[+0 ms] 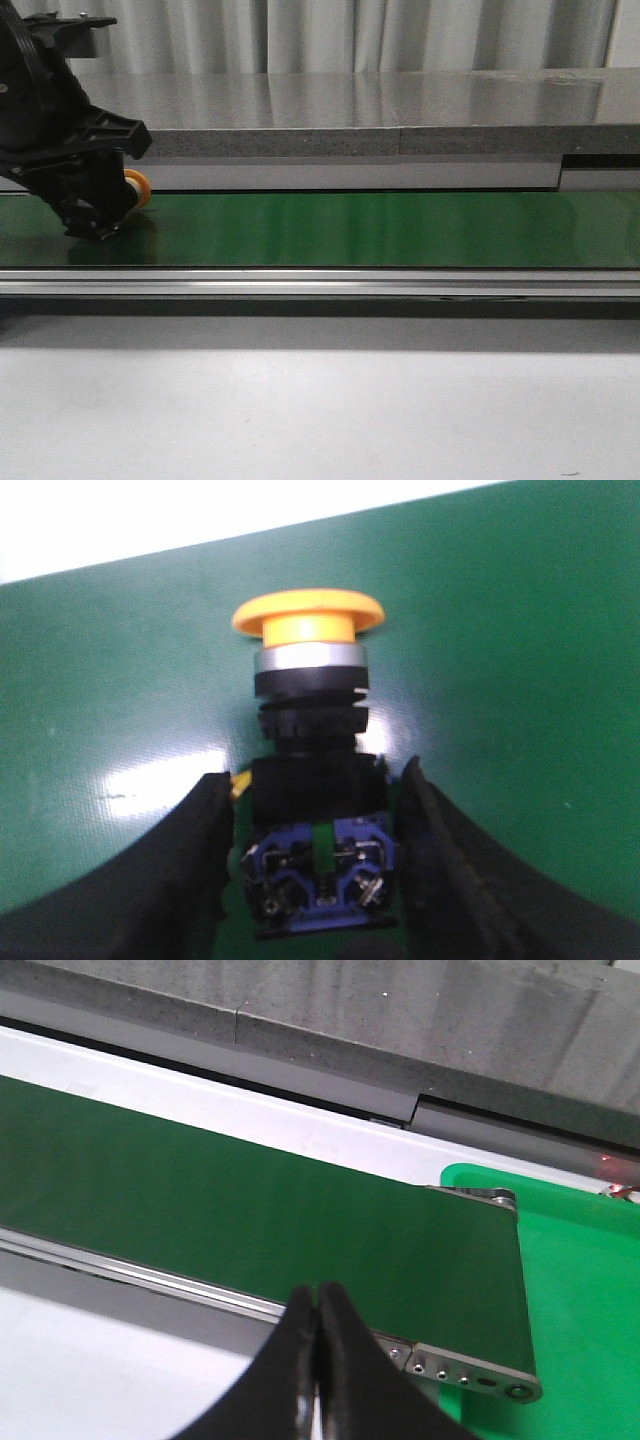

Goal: Move button from right to left
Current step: 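Lower the left gripper, close on the button base and lift it, then carry the held button with the left gripper over the blue tray, then lower the button into the blue tray and open the left gripper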

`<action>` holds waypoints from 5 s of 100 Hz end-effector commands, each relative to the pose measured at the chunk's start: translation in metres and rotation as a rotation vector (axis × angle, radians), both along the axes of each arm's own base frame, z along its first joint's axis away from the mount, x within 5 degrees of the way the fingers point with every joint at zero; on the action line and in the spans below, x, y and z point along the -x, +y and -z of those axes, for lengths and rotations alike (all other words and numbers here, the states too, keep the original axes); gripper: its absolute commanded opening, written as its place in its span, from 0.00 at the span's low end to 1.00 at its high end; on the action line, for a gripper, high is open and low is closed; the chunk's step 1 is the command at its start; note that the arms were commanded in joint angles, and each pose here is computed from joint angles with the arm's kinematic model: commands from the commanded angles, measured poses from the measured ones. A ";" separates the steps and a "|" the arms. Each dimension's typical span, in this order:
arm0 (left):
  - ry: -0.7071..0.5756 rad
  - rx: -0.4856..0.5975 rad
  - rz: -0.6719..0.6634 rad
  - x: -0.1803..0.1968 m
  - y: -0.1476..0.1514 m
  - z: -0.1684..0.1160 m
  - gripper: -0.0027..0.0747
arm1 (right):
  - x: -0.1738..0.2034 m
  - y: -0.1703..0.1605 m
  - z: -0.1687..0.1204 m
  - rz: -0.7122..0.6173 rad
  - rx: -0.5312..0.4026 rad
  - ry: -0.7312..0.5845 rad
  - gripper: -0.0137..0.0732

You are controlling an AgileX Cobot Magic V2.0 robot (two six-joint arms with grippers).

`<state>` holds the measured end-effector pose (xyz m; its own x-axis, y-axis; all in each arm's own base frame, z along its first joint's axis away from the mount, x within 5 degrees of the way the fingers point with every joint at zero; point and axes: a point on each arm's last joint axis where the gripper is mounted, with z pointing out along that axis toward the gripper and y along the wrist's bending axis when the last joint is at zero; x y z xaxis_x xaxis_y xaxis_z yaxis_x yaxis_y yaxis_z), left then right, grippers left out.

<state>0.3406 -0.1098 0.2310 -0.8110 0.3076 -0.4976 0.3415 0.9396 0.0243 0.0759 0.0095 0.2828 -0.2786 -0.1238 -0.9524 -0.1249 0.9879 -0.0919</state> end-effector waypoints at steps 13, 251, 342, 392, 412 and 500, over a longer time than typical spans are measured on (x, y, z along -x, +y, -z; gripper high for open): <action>-0.159 0.009 -0.063 0.010 0.032 -0.060 0.17 | -0.002 -0.002 -0.014 0.021 -0.011 -0.087 0.08; -0.148 -0.158 -0.401 -0.016 0.191 0.016 0.41 | -0.002 -0.002 -0.014 0.021 -0.011 -0.087 0.08; -0.193 -0.176 -0.389 -0.014 0.191 0.003 0.55 | -0.002 -0.002 -0.014 0.021 -0.011 -0.087 0.08; -0.522 -0.092 -0.292 0.033 0.134 -0.110 0.54 | -0.002 -0.002 -0.014 0.021 -0.011 -0.087 0.08; -0.605 -0.055 -0.275 0.072 0.122 -0.138 0.54 | -0.002 -0.002 -0.014 0.021 -0.011 -0.087 0.08; -0.789 0.148 -0.317 0.274 0.110 -0.097 0.47 | -0.002 -0.002 -0.014 0.021 -0.011 -0.087 0.08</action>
<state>0.0753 0.0014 0.3167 -0.3343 0.0243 -0.9422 -0.0094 0.9995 0.0291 0.0759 0.0095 0.2828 -0.2785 -0.1232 -0.9525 -0.1250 0.9880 -0.0913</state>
